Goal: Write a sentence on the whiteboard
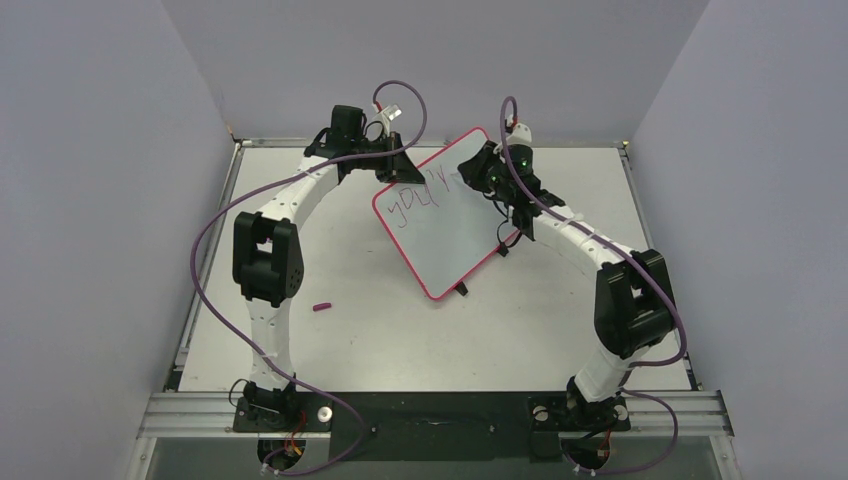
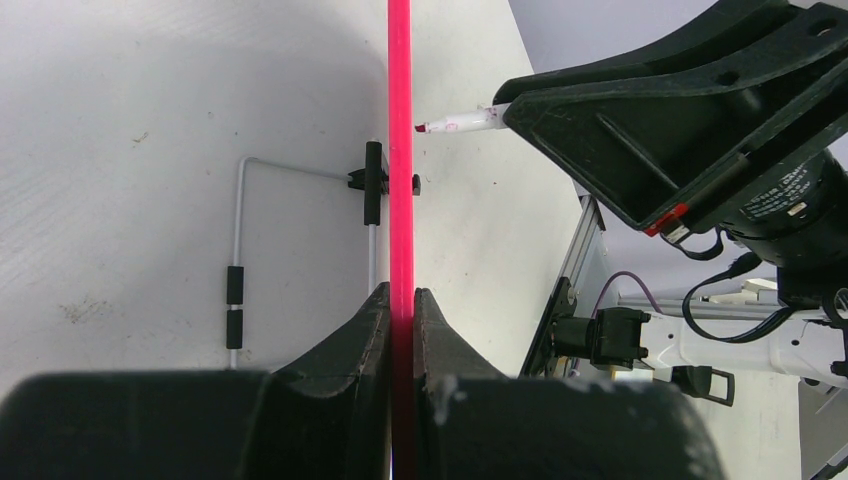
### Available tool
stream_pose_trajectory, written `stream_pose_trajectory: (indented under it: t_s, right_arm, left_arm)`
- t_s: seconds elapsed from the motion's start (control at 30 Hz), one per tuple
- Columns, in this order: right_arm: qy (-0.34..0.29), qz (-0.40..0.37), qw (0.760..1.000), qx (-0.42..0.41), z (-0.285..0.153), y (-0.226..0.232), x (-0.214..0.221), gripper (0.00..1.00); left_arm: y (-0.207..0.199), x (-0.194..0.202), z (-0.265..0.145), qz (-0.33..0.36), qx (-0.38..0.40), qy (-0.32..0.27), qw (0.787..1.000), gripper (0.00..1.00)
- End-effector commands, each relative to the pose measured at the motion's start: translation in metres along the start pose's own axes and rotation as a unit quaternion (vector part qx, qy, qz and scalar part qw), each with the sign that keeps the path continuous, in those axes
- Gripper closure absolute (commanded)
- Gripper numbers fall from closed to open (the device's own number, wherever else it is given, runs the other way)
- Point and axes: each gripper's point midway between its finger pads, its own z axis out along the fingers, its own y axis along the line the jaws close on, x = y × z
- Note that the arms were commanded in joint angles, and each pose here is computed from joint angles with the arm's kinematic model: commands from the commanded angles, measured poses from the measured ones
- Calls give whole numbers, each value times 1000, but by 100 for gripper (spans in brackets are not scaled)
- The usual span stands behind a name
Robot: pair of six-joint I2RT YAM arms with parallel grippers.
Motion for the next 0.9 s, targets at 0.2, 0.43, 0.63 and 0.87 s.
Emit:
stream_pose_trajectory:
  t_s: [0.2, 0.43, 0.63, 0.87]
  right_arm:
    - [-42, 6, 998, -36, 6, 23, -31, 100]
    - [-36, 4, 999, -29, 9, 17, -24, 100]
    - [-35, 5, 999, -21, 12, 11, -23, 100]
    - [-40, 7, 999, -8, 15, -1, -32, 100]
  left_arm:
    - [-73, -27, -28, 75, 74, -31, 994, 100]
    - [-74, -26, -28, 76, 75, -31, 994, 100]
    - [-73, -26, -28, 75, 74, -31, 994, 100]
    - [-73, -26, -28, 76, 74, -31, 994, 100]
